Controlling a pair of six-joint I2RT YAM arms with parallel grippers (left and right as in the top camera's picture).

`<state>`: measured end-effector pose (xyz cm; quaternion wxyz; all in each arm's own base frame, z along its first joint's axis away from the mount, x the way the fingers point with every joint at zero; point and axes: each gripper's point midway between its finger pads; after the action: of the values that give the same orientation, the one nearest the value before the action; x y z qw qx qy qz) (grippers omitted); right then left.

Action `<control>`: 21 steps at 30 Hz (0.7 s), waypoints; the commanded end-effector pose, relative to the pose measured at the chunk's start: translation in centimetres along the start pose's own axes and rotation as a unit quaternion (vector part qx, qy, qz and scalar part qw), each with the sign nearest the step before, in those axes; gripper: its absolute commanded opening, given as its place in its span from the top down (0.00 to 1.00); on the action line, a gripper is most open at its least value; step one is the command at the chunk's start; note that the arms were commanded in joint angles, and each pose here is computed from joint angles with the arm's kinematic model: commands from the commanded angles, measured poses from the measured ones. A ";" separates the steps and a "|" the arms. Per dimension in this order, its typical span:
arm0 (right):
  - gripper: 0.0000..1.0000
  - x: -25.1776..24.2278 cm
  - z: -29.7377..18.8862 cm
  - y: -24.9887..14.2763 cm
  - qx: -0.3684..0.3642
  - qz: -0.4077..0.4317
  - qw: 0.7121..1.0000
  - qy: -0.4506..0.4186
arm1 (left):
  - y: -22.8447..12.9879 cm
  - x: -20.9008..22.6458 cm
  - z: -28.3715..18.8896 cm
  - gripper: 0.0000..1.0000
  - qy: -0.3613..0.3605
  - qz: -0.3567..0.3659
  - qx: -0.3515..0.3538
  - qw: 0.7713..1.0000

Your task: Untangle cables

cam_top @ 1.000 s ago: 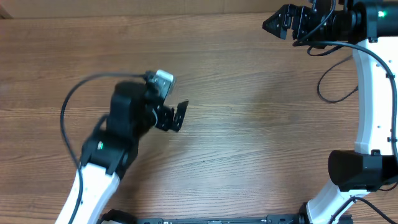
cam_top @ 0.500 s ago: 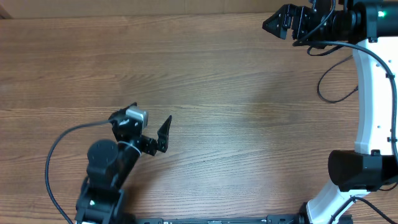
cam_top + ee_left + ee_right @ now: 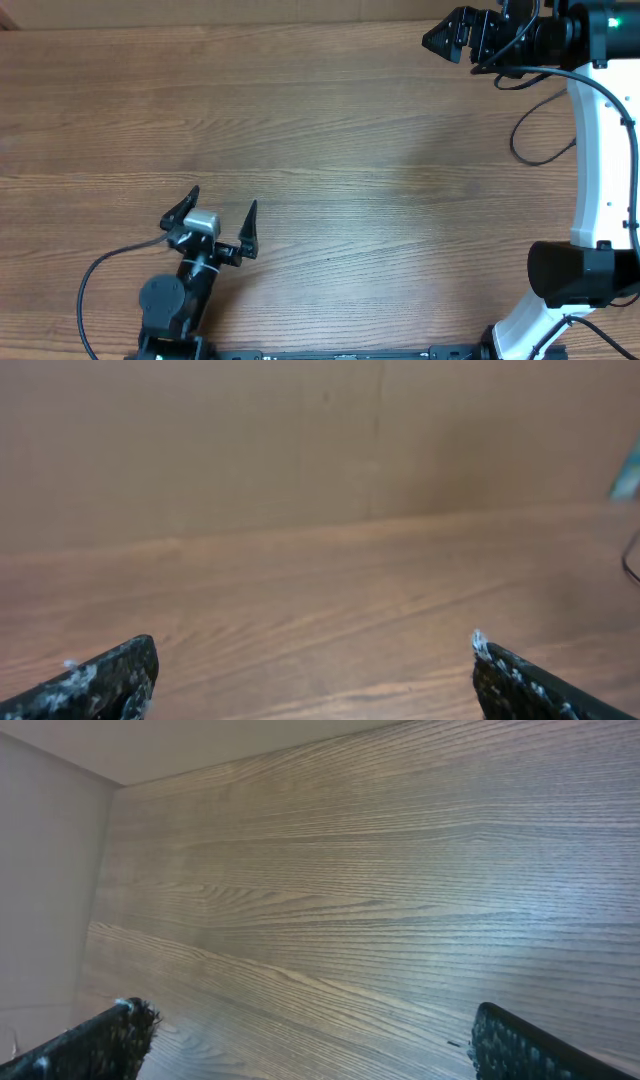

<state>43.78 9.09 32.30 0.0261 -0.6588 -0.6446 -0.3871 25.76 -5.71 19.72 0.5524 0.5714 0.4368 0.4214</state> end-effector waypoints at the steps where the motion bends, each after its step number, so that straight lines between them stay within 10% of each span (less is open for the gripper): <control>1: 0.00 0.6 -0.9 0.2 -0.012 -0.010 1.000 0.005 | -0.5 0.4 -0.6 0.00 0.012 0.005 -0.026 1.000; 21: 0.00 0.6 -0.9 0.2 -0.012 -0.010 1.000 0.005 | -1.0 0.3 -1.8 0.00 0.019 0.148 -0.041 0.988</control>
<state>43.78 9.09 32.30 0.0261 -0.6589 -0.6445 -0.3871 24.00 -5.33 19.73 0.5410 0.5709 0.3615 0.5007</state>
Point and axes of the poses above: each gripper's point midway between its finger pads, its own z axis out along the fingers, its own x axis along the line the jaws close on, y = z × x, and after that the axes turned 2 degrees about z, right-handed
